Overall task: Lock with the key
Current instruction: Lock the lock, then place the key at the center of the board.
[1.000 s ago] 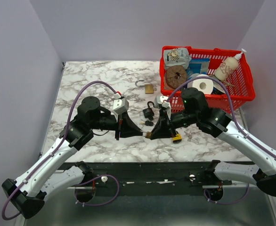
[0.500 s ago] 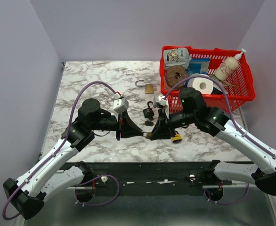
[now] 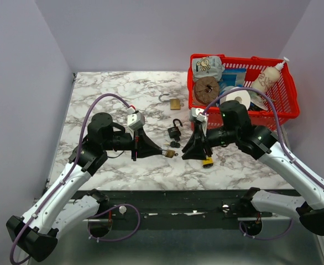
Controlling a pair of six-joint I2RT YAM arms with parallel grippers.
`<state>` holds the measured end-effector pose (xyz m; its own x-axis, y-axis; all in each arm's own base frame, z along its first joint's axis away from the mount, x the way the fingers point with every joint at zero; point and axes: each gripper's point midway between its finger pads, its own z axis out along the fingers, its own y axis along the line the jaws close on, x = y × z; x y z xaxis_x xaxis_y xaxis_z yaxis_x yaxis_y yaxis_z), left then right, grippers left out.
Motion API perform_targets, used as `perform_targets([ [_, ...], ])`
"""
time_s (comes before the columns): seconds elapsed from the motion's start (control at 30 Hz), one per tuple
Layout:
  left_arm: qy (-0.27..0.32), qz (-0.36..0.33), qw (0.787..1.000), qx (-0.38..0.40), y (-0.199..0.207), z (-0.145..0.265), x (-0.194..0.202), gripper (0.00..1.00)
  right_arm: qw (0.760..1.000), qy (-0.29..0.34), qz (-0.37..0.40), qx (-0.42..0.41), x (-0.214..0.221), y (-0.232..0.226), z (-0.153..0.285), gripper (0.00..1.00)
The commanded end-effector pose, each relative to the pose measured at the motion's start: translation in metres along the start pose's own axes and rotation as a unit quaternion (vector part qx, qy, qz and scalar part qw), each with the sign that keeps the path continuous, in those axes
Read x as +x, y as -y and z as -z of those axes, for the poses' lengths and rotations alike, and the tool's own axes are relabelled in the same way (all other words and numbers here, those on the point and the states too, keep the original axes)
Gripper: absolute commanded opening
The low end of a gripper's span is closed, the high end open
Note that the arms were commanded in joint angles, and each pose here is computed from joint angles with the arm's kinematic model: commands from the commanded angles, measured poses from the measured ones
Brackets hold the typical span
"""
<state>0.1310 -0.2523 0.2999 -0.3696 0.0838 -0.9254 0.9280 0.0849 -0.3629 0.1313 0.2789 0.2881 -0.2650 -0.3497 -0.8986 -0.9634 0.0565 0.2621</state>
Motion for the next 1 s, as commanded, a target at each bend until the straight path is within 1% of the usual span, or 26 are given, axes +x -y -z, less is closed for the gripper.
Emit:
perform_targets([
  [0.0,0.008,-0.032,0.999,0.034,0.014,0.002,-0.005,0.0,1.0,-0.009,0.001,-0.015,0.005,0.0,-0.004,0.41],
  [0.23,0.018,-0.039,0.998,0.042,0.015,-0.001,-0.013,0.0,0.998,0.002,-0.015,-0.053,-0.008,-0.004,-0.013,0.38],
  [0.57,0.016,-0.038,0.998,0.049,0.015,-0.005,-0.008,0.0,0.996,0.004,-0.014,-0.087,-0.012,-0.017,-0.018,0.35],
  [0.67,0.016,-0.035,0.998,0.048,0.015,-0.006,-0.008,0.0,0.996,0.003,-0.01,-0.093,-0.011,-0.021,-0.02,0.28],
  [0.7,0.016,-0.037,0.998,0.047,0.014,-0.006,-0.008,0.0,0.995,0.003,-0.009,-0.094,-0.011,-0.022,-0.02,0.22],
  [0.73,0.015,-0.035,0.998,0.045,0.014,-0.005,-0.007,0.0,0.995,0.003,-0.006,-0.096,-0.012,-0.023,-0.02,0.19],
  [0.77,0.015,-0.036,0.998,0.044,0.013,-0.006,-0.006,0.0,0.995,0.002,-0.002,-0.097,-0.012,-0.024,-0.02,0.08],
  [0.8,0.014,-0.04,0.998,0.043,0.013,-0.005,-0.005,0.0,0.995,0.0,-0.004,-0.096,-0.01,-0.023,-0.021,0.01],
  [0.97,0.017,-0.046,0.999,0.019,0.002,-0.001,-0.006,0.0,0.996,-0.017,-0.02,-0.082,0.007,-0.021,-0.02,0.01],
])
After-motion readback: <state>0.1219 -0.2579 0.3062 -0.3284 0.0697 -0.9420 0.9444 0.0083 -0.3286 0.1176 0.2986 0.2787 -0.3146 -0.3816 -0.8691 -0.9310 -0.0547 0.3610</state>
